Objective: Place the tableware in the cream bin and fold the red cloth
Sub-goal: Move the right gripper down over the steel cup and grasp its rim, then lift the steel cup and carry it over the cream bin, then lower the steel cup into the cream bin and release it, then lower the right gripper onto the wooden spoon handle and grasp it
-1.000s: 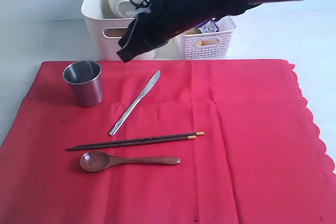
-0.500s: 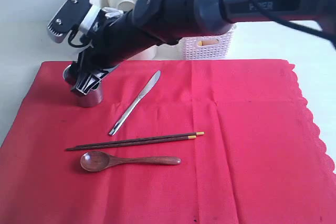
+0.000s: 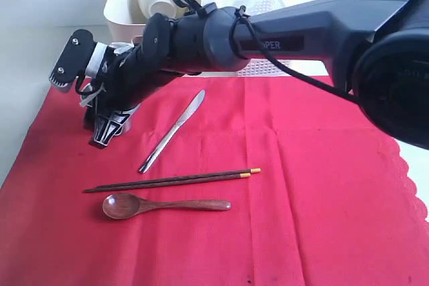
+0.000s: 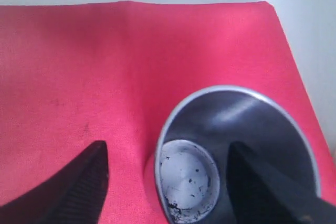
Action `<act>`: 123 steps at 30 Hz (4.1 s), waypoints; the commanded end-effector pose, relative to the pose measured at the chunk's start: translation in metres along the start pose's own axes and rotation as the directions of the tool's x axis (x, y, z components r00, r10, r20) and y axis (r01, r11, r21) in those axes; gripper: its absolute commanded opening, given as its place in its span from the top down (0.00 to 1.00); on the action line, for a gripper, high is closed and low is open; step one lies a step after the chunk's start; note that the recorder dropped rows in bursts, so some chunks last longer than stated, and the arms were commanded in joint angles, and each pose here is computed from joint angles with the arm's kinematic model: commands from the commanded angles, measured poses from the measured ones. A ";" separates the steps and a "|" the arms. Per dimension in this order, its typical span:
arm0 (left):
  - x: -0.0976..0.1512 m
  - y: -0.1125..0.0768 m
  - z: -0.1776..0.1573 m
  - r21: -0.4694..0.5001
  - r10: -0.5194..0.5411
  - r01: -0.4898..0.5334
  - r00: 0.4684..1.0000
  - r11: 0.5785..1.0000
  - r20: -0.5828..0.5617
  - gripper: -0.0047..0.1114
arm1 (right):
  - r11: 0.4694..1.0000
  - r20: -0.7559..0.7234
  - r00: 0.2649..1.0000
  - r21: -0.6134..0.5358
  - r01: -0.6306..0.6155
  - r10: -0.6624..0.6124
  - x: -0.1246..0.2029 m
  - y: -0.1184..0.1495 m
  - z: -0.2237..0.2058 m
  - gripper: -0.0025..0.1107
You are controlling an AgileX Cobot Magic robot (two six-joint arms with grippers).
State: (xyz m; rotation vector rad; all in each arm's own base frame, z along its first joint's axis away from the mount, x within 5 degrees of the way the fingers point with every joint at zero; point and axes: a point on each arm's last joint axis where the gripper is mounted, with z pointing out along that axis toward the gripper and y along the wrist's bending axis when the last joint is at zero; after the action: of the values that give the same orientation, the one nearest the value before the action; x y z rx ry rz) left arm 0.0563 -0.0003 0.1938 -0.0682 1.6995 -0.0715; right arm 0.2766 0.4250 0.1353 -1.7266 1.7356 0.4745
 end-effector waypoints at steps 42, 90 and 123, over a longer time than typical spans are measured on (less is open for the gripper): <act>-0.001 0.000 -0.001 0.001 -0.005 0.005 1.000 1.000 0.010 0.94 | 0.830 0.434 0.898 0.476 -0.292 0.067 -0.054 -0.091 -0.119 0.98; -0.001 0.000 -0.001 0.001 -0.005 0.005 1.000 1.000 0.010 0.94 | 0.748 0.497 0.796 0.367 -0.553 0.346 -0.020 -0.114 -0.054 0.31; -0.001 0.000 -0.001 0.001 -0.005 0.005 1.000 1.000 0.010 0.94 | 0.978 -0.305 0.931 0.011 -0.208 0.201 0.037 -0.010 -0.187 0.90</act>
State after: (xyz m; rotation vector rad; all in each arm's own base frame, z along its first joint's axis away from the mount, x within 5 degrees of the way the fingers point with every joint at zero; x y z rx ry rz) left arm 0.0563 -0.0003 0.1938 -0.0682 1.6995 -0.0715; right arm 0.2624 0.2700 0.2634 -1.6932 2.1775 0.3359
